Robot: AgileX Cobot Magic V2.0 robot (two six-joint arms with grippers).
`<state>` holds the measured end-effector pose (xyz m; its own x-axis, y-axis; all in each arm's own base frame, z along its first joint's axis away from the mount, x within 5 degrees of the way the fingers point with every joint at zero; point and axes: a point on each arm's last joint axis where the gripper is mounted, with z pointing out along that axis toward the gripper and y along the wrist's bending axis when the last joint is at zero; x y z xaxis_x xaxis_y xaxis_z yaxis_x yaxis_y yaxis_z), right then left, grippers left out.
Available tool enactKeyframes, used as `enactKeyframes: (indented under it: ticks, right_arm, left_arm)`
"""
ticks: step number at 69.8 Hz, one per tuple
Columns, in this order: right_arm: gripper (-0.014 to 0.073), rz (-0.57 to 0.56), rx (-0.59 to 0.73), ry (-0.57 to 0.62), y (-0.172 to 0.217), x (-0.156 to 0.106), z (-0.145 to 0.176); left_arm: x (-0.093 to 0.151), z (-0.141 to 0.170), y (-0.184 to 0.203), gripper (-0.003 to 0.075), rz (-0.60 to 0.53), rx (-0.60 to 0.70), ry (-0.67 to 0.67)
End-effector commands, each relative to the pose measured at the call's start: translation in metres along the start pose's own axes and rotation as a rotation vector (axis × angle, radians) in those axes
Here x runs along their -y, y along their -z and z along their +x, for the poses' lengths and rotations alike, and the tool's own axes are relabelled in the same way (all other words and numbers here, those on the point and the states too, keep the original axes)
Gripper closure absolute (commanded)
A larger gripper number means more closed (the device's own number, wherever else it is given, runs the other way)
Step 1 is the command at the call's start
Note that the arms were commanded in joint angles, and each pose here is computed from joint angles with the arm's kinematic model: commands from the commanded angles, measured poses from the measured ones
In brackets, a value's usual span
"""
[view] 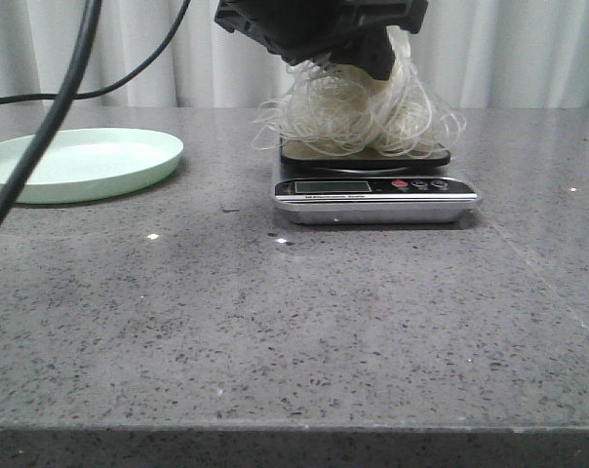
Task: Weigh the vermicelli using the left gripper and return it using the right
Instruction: 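Lower the vermicelli onto the scale pan and open the left gripper, then withdraw the left gripper from the scale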
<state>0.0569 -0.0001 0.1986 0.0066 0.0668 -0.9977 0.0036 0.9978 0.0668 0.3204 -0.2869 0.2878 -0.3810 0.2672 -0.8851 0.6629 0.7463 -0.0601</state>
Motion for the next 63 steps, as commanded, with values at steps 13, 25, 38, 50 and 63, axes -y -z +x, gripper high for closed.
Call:
enactKeyframes:
  ticks: [13, 25, 38, 50, 63]
  right_arm:
    - [0.0444, 0.002, 0.098, 0.006, 0.002, 0.000, -0.010]
    - [0.0444, 0.002, 0.098, 0.006, 0.002, 0.000, -0.010]
    - [0.0444, 0.002, 0.098, 0.006, 0.002, 0.000, -0.010]
    - [0.0444, 0.002, 0.098, 0.006, 0.002, 0.000, -0.010]
    - [0.0444, 0.002, 0.098, 0.006, 0.002, 0.000, -0.010]
  left_arm:
    - [0.005, -0.035, 0.033, 0.0144, 0.013, 0.118, 0.011]
    - [0.006, -0.045, 0.057, 0.0144, 0.017, 0.102, -0.031]
    - [0.008, -0.058, 0.094, 0.0145, 0.019, 0.107, -0.059]
    - [-0.004, -0.061, 0.132, 0.0185, -0.016, 0.170, -0.045]
    - [-0.037, -0.036, 0.171, 0.0232, -0.115, 0.192, 0.039]
